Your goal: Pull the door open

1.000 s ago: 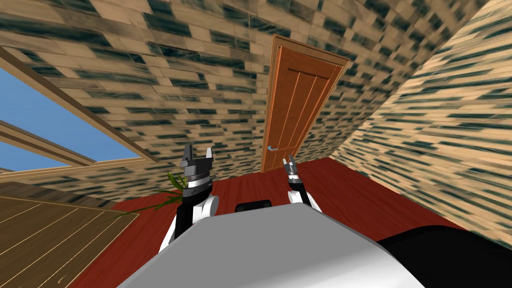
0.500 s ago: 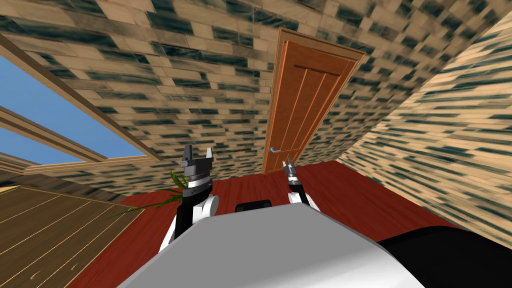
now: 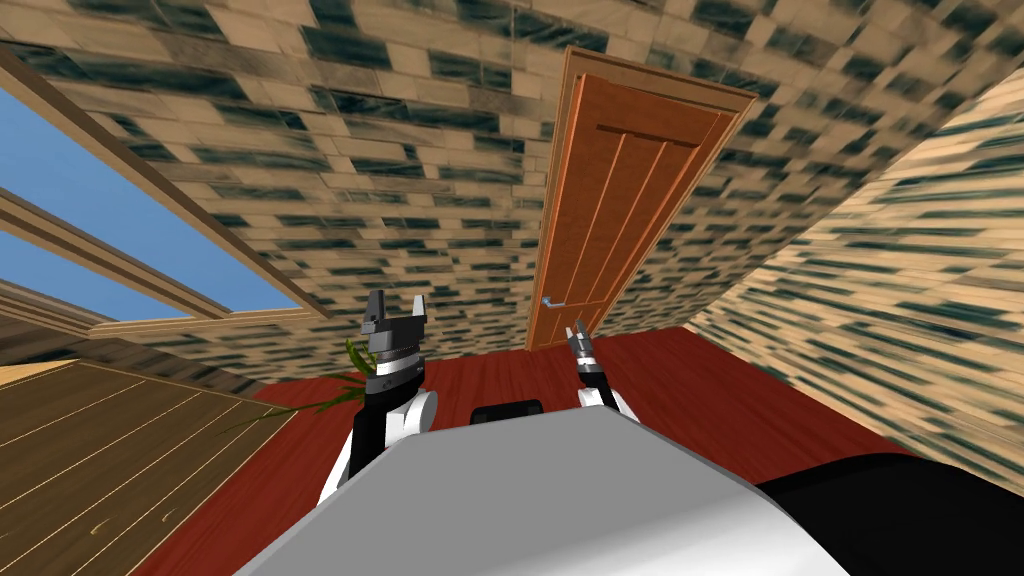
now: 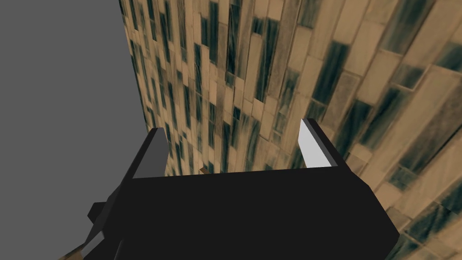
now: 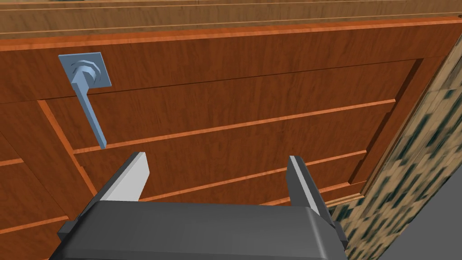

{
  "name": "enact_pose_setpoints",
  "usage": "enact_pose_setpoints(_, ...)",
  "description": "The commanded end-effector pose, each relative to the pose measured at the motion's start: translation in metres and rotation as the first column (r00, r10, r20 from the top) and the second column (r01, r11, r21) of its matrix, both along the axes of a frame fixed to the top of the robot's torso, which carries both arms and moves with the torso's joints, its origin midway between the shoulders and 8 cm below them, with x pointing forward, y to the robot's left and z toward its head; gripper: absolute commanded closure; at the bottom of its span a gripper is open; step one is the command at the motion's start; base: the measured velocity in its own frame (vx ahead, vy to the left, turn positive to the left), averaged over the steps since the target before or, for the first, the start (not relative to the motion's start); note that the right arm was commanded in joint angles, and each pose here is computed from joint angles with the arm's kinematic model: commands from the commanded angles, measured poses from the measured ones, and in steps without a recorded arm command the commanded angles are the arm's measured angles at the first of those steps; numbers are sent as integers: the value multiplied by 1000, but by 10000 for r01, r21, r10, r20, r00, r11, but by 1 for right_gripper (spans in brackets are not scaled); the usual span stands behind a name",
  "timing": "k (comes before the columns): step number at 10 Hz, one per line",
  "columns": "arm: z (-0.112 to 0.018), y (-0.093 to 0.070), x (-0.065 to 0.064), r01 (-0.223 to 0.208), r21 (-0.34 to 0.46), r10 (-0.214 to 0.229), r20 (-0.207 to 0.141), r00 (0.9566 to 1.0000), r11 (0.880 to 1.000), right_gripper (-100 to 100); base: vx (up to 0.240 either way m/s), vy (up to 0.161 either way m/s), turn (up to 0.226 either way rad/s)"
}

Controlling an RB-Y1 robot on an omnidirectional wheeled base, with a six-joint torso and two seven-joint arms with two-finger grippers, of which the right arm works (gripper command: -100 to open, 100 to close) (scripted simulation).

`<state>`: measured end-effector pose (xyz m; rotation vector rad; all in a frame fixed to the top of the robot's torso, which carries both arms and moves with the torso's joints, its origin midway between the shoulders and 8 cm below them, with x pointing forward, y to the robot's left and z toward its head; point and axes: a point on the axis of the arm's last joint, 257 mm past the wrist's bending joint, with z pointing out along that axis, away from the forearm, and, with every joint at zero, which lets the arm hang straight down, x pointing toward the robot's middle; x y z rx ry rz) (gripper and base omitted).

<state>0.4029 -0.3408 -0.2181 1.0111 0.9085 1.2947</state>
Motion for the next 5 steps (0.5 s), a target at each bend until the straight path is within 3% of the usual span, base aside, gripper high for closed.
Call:
enact_pose_setpoints(1,-9,-2,0,17,21,-17,-140,9999,10000,-100,41,-21,40)
enact_pose_setpoints(5,-40,-15,-1,65,55,-62,-623,9980,10000,-100,53,-28,77)
